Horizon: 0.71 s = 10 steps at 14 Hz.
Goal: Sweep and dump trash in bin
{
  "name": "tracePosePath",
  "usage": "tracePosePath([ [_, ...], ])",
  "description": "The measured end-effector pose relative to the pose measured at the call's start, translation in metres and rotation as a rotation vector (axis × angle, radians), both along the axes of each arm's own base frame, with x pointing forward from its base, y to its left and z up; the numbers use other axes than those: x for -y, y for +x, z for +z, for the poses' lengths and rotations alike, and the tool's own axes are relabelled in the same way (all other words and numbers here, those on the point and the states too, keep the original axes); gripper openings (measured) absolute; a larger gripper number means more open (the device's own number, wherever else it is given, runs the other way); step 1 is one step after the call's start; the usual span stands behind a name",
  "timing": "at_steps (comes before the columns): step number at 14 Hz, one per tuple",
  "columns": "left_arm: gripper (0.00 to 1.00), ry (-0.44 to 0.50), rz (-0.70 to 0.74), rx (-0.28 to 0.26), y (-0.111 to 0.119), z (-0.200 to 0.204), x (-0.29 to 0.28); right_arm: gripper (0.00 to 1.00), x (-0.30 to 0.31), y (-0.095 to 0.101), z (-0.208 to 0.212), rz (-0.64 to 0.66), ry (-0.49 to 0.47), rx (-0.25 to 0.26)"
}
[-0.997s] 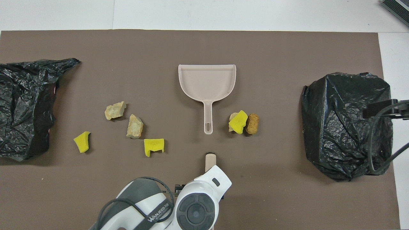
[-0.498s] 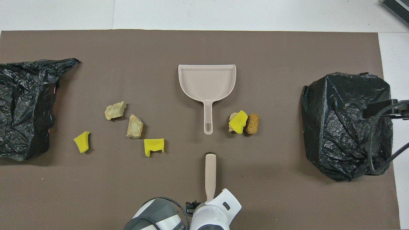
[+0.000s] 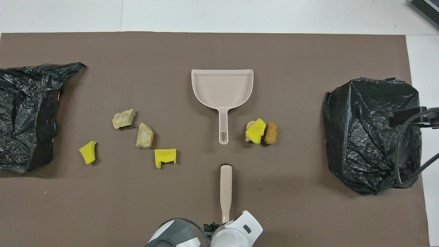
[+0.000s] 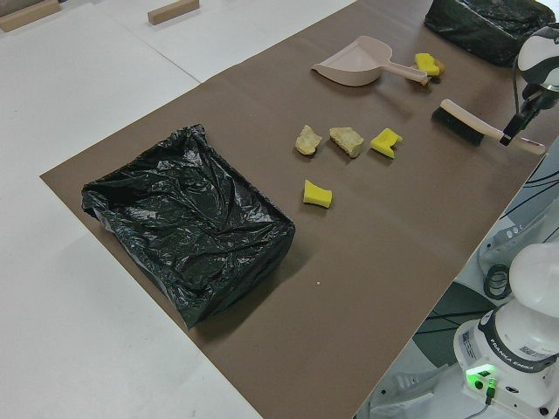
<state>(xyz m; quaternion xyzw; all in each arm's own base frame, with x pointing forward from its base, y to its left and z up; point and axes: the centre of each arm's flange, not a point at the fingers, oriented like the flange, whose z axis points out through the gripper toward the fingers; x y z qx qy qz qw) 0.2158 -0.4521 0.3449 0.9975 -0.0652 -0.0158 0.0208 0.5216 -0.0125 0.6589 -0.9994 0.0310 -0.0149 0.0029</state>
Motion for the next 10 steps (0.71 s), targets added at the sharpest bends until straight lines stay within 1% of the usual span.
tracePosePath([
  [1,0.85,0.005,0.002,-0.003,0.001,-0.005,0.0,1.0,0.0,0.0,0.0,0.0,0.0,0.0],
  [2,0.73,0.01,0.003,-0.006,0.001,-0.009,0.0,1.0,0.0,0.0,0.0,0.0,0.0,0.0],
  [3,0.58,0.012,0.006,-0.008,0.002,-0.012,0.001,1.0,0.0,0.0,0.0,0.0,0.0,0.0],
  [6,0.26,0.003,0.02,-0.005,0.009,-0.008,0.0,1.0,0.0,0.0,0.0,0.0,0.0,0.0],
  [8,0.26,0.018,0.043,-0.014,0.019,-0.001,-0.005,1.0,0.0,0.0,0.0,0.0,0.0,0.0],
  [10,0.26,0.036,0.086,-0.027,0.039,0.012,-0.016,1.0,0.0,0.0,0.0,0.0,0.0,0.0],
])
